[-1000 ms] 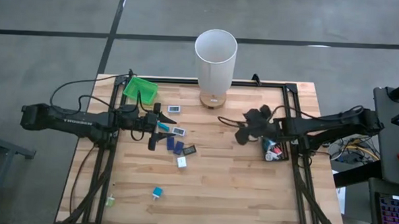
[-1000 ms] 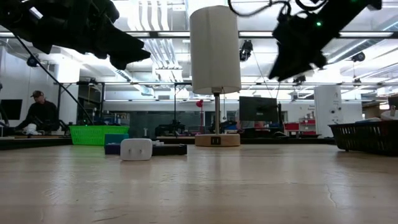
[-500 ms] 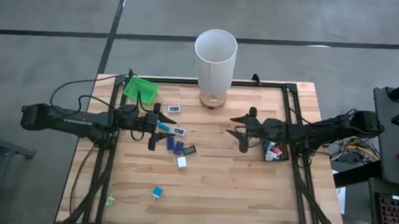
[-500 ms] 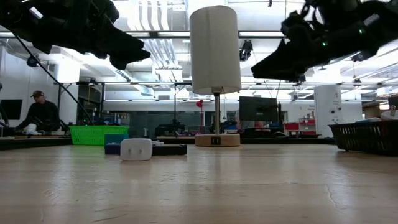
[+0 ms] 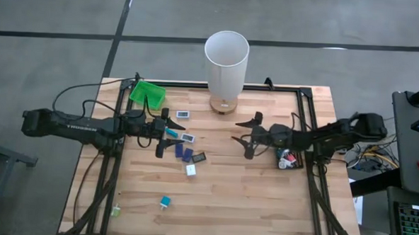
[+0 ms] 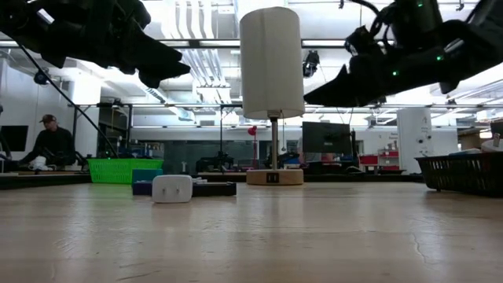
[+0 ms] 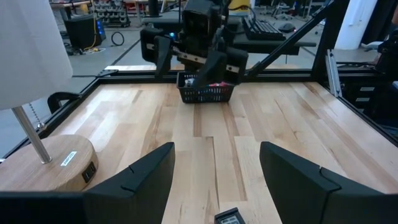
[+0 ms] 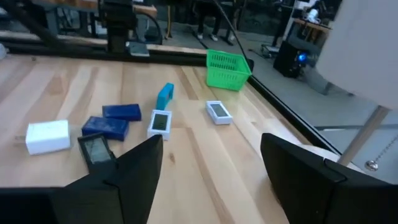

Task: Pick & Place Office items
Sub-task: Put the blue charger adapter into the black bin

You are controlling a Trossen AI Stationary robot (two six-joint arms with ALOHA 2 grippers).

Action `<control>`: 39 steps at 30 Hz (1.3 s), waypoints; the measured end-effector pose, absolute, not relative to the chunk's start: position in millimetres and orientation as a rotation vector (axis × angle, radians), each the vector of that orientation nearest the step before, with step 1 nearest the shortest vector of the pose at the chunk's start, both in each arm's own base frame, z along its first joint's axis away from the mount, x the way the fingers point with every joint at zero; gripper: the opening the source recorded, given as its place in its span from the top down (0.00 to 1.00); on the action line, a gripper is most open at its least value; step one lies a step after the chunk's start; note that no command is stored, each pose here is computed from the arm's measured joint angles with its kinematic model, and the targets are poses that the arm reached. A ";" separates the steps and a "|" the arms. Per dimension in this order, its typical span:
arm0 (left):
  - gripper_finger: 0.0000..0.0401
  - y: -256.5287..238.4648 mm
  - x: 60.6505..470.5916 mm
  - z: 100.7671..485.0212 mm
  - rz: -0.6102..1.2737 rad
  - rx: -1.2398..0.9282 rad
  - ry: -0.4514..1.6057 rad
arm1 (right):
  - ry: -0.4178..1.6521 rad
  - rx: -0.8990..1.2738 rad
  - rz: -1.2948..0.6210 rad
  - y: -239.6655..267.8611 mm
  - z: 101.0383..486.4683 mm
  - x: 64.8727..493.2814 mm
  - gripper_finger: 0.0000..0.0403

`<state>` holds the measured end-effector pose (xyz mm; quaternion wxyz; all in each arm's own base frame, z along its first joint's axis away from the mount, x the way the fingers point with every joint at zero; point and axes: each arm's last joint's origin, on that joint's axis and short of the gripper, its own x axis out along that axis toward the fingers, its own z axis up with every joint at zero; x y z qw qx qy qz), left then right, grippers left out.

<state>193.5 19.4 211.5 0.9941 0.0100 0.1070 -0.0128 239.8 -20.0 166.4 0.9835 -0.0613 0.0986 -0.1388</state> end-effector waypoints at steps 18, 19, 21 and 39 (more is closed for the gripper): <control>0.39 19.4 193.4 211.5 -0.024 0.020 0.215 | 0.130 -0.066 -0.285 -21.8 165.9 246.0 0.32; 0.39 19.4 193.4 211.5 -0.024 0.020 0.214 | 0.131 -0.066 -0.285 -21.7 165.9 246.2 0.32; 0.39 19.4 193.4 211.5 -0.024 0.020 0.215 | 0.137 -0.066 -0.285 -21.7 165.8 246.5 0.33; 0.39 19.4 193.4 211.5 -0.025 0.020 0.214 | 0.108 -0.063 -0.286 -22.2 174.7 253.3 0.33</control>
